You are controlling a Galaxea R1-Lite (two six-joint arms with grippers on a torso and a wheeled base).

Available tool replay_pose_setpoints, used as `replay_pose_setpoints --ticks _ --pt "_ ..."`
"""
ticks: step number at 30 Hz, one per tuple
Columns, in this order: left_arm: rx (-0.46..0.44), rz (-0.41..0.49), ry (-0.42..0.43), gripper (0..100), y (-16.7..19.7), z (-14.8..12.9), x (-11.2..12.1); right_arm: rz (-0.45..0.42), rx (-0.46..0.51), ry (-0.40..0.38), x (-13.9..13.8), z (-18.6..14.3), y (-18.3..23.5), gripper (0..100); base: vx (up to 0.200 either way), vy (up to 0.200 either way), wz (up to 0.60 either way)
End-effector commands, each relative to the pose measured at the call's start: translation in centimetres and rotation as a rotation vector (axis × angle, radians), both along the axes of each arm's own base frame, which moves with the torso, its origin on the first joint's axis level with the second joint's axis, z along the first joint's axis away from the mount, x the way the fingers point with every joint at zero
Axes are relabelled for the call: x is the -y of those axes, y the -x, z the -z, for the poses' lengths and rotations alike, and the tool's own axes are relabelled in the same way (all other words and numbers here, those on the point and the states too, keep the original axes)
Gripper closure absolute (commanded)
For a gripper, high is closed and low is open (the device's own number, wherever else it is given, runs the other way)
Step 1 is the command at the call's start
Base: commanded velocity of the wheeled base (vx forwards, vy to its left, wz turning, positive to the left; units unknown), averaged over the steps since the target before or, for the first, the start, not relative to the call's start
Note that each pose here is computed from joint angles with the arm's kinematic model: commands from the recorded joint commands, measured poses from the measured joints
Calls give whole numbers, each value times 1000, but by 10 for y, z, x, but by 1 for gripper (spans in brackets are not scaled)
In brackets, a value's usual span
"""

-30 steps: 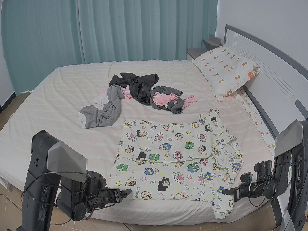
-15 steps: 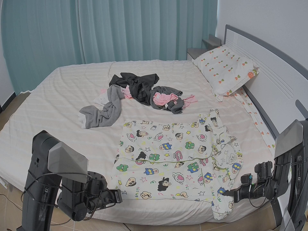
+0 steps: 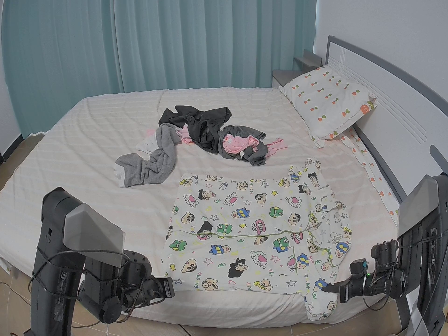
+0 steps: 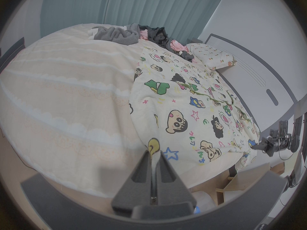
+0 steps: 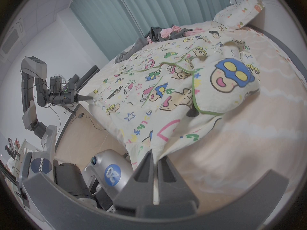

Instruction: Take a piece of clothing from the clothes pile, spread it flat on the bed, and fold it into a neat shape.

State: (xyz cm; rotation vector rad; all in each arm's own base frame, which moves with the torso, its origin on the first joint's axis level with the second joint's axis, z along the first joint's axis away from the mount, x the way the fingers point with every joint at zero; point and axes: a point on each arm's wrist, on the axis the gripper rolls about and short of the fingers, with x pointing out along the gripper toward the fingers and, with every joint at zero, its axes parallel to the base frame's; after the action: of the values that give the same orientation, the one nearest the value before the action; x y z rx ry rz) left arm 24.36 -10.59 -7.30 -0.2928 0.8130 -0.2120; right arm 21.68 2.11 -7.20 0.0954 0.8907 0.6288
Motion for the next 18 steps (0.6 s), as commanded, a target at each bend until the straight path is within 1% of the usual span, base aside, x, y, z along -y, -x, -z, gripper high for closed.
replay_pose_setpoints --ticks 1,9,15,18 --pt "0 -3 1 100 5 -7 -3 -5 -26 8 1 -2 11 100 0 0 0" --pt "-28 2 -1 100 18 -16 -9 22 4 11 6 -5 15 100 0 0 0" --pt "-51 -1 -8 100 29 -23 -16 40 -14 14 11 -4 16 100 0 0 0" --pt "-69 6 -9 100 34 -24 -18 30 -21 27 12 -5 18 100 0 0 0"
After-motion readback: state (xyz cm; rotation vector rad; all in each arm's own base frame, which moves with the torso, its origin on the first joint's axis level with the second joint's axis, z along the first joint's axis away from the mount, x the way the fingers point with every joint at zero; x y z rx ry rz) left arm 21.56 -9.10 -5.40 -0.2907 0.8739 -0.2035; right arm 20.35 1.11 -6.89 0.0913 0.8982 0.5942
